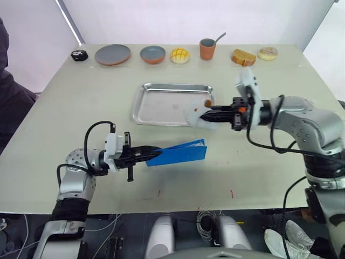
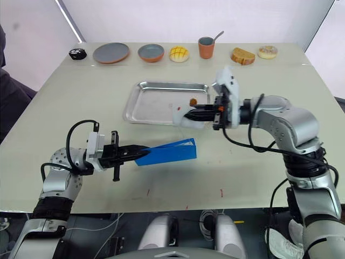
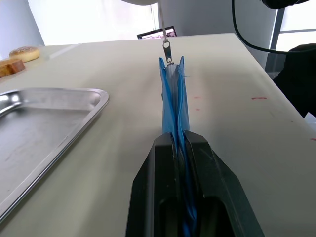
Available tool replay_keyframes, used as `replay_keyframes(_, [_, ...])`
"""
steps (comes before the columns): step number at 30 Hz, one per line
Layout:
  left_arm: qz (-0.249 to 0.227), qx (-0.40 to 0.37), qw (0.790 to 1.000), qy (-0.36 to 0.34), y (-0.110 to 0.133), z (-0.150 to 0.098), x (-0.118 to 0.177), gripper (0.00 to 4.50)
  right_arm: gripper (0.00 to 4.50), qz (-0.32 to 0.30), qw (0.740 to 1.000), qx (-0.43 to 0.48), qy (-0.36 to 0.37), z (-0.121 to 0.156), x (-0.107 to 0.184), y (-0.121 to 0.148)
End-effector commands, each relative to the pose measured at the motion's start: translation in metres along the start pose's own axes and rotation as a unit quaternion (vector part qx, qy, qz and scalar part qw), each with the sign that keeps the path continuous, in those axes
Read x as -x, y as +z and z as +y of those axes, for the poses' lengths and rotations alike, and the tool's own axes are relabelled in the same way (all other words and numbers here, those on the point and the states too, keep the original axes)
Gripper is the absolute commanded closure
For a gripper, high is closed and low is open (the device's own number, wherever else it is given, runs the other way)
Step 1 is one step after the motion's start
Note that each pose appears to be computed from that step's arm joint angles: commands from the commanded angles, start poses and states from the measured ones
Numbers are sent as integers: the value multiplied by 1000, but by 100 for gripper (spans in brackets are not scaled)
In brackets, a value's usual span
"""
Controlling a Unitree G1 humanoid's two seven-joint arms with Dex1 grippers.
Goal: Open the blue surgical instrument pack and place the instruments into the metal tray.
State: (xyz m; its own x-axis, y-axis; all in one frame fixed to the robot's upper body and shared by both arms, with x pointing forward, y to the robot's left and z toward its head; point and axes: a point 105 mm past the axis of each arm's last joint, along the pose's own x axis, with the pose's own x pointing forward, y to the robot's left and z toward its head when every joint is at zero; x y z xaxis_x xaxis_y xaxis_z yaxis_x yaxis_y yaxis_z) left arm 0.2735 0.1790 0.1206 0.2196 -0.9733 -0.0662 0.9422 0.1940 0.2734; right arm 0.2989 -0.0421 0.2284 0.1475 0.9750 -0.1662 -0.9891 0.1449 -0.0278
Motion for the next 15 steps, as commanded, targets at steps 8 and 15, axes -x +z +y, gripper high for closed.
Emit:
replay_keyframes(8, [28, 24, 999, -16, -9, -9, -6, 450, 447, -8, 998, 58, 14, 6, -56, 15])
replay_keyframes(15, [27, 25, 999, -16, -7, -11, -9, 450, 447, -12, 998, 55, 11, 5, -85, 15])
